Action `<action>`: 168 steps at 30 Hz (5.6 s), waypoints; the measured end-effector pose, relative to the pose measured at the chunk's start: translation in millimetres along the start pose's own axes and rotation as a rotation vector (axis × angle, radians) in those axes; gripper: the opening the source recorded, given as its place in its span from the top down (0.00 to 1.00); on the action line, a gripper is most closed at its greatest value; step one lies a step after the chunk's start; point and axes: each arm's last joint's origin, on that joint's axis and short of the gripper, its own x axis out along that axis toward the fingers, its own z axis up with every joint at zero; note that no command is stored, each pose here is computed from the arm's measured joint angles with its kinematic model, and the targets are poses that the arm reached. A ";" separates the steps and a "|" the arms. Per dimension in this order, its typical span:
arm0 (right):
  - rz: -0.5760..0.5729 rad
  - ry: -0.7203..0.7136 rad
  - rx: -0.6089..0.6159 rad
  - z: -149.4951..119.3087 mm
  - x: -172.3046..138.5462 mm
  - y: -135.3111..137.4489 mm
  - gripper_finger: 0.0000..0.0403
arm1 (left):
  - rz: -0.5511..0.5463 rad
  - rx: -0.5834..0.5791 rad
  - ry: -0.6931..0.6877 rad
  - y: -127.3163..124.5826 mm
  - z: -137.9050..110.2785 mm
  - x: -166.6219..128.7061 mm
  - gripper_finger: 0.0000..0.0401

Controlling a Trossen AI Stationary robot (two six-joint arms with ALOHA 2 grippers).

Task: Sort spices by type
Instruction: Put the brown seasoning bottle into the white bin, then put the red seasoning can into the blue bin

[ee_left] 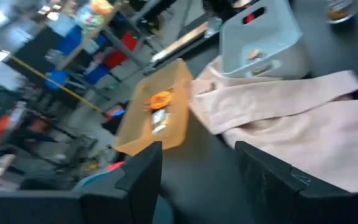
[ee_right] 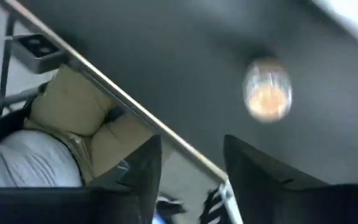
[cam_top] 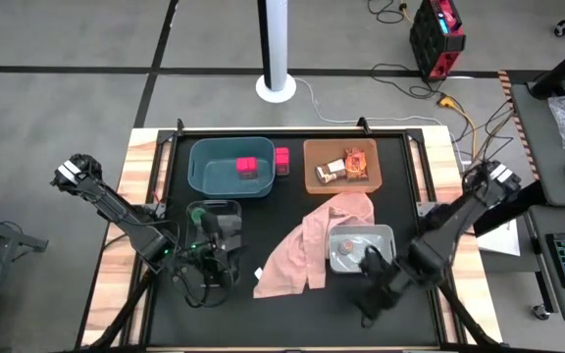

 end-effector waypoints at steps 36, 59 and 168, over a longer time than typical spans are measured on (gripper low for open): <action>-0.276 -0.048 0.336 0.0 101.2 -35.3 0.43 | 0.230 0.217 0.068 13.2 -1.9 9.9 0.54; -0.400 -0.110 0.179 28.1 -0.3 16.9 0.55 | 0.233 0.201 0.069 14.2 -1.8 11.1 0.54; -0.297 -1.030 -0.495 293.7 -86.3 -40.1 0.96 | -0.196 -0.359 0.054 9.6 0.3 6.8 0.62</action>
